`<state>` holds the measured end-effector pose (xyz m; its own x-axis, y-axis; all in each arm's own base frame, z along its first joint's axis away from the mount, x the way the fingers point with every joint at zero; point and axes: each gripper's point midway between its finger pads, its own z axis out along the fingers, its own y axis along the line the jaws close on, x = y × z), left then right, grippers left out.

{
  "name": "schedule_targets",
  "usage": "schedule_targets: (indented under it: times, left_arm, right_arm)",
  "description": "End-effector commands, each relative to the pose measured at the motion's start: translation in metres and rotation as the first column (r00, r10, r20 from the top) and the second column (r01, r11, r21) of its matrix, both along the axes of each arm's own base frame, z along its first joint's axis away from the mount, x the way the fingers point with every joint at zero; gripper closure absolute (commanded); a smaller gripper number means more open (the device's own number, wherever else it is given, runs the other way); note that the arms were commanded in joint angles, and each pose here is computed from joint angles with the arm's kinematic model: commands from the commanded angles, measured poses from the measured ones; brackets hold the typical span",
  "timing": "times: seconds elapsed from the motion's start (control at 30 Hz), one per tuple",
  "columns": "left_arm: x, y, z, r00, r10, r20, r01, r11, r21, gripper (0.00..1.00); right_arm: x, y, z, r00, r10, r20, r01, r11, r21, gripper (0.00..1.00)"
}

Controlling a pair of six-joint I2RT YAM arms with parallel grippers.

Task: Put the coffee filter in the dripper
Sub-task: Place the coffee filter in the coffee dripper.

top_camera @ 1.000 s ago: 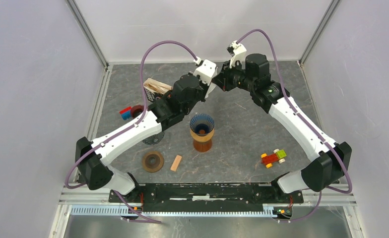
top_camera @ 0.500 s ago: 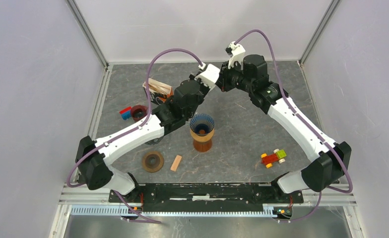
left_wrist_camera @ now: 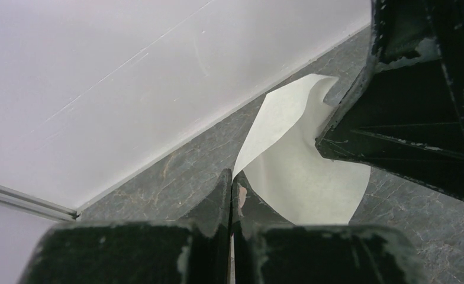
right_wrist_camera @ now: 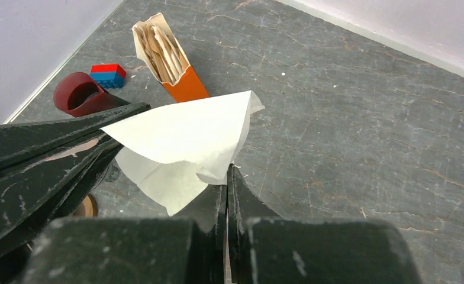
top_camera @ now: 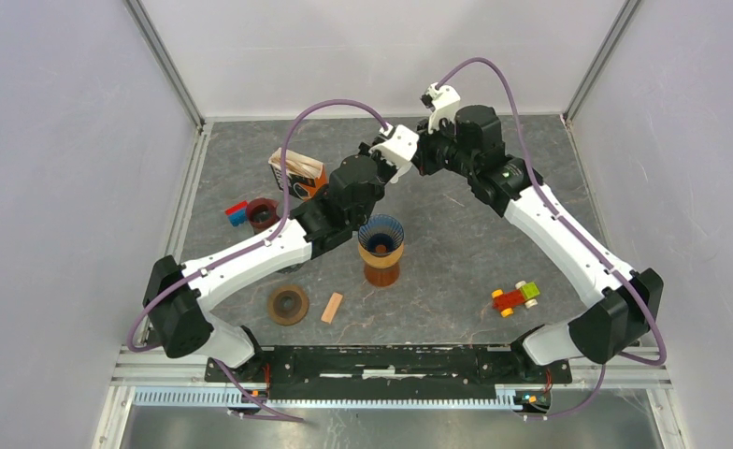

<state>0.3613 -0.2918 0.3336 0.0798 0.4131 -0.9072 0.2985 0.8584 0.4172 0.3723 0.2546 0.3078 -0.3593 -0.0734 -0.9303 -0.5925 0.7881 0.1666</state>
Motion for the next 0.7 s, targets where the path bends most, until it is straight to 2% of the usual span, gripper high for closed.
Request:
schedule_targets:
  times: [0.0, 0.5, 0.67]
  left_arm:
    - [-0.001, 0.003, 0.015, 0.999, 0.016, 0.045, -0.014, 0.999, -0.037, 0.98]
    - [-0.004, 0.011, 0.015, 1.0, 0.022, -0.002, -0.022, 0.992, -0.125, 0.98]
    - [-0.004, 0.006, 0.016, 1.0, 0.013, -0.021, -0.016, 0.989, -0.145, 0.98]
  right_arm:
    - [-0.003, -0.007, 0.031, 0.996, -0.015, 0.09, 0.014, 1.0, 0.011, 1.0]
    - [-0.005, -0.006, 0.027, 0.996, 0.015, 0.087, -0.017, 1.0, 0.024, 0.95]
    - [-0.008, 0.007, 0.028, 0.996, 0.068, 0.063, -0.073, 0.995, 0.072, 0.85]
